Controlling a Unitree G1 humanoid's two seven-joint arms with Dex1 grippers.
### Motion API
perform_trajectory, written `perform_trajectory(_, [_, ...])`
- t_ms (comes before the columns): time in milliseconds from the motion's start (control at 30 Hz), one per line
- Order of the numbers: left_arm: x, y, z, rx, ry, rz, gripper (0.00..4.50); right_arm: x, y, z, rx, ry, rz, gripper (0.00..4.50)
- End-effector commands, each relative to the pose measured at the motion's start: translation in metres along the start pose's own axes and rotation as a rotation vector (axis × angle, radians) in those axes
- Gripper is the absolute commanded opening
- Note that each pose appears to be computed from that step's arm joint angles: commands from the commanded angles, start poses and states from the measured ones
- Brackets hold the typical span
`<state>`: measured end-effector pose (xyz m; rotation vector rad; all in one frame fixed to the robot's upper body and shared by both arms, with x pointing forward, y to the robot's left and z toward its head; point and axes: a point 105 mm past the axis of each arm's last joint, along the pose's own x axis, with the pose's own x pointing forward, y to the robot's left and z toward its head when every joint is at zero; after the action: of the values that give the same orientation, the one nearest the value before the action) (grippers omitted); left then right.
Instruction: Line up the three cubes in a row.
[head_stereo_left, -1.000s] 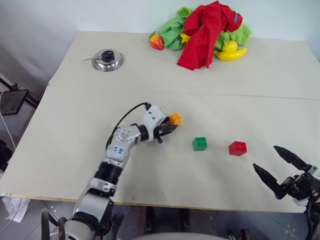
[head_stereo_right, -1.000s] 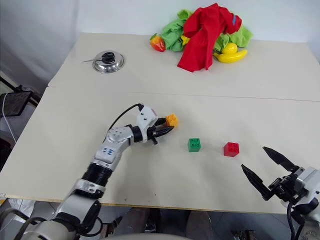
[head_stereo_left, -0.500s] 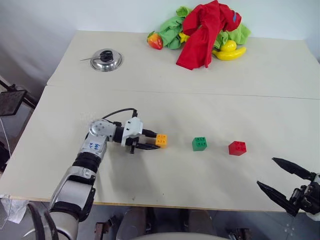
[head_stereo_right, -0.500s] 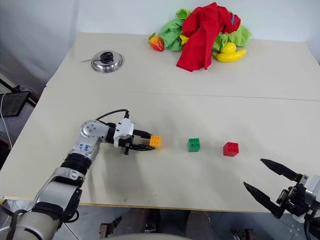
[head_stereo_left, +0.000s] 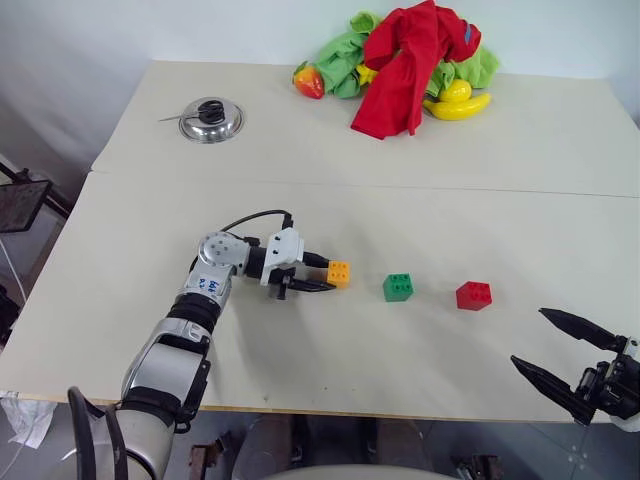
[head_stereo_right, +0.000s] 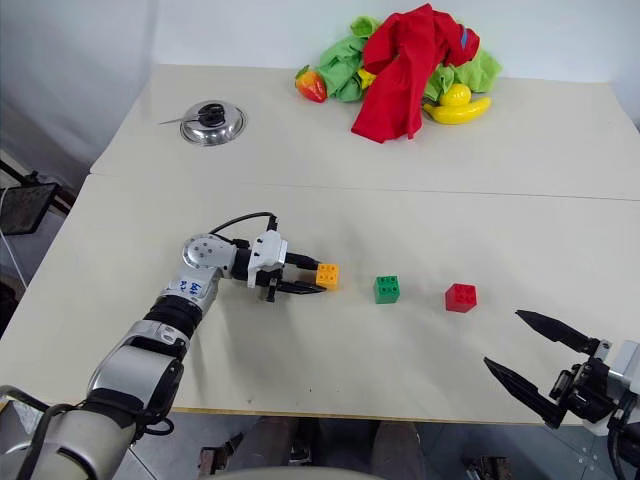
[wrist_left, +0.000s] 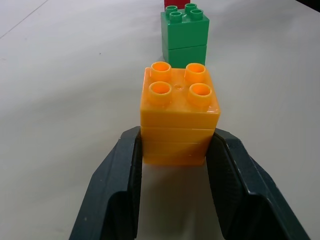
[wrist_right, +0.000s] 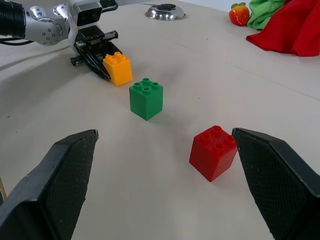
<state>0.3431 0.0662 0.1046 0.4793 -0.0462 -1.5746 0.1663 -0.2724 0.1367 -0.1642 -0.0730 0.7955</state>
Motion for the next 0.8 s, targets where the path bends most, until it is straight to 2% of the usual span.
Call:
perform_trajectory(33, [-0.008,-0.003,0.000,-0.007,-0.001,0.004,1.47,-0.001,0.000,0.003,-0.008,-0.002,0.000,4.50])
perform_trajectory(333, [-0.019,-0.016,-0.002,-0.077,-0.013,-0.026,1.47,0.001,-0.002,0.002,-0.006,-0.007,-0.007,4.50])
perform_trajectory(667, [-0.010,-0.009,-0.009,-0.082,0.003,0.031,1.47,0.005,-0.001,0.001,-0.002,-0.008,0.003,4.50])
perform_trajectory(800, [-0.015,-0.012,-0.003,-0.096,-0.038,0.031,2.82,0.006,-0.002,0.000,-0.001,-0.008,0.006,4.50])
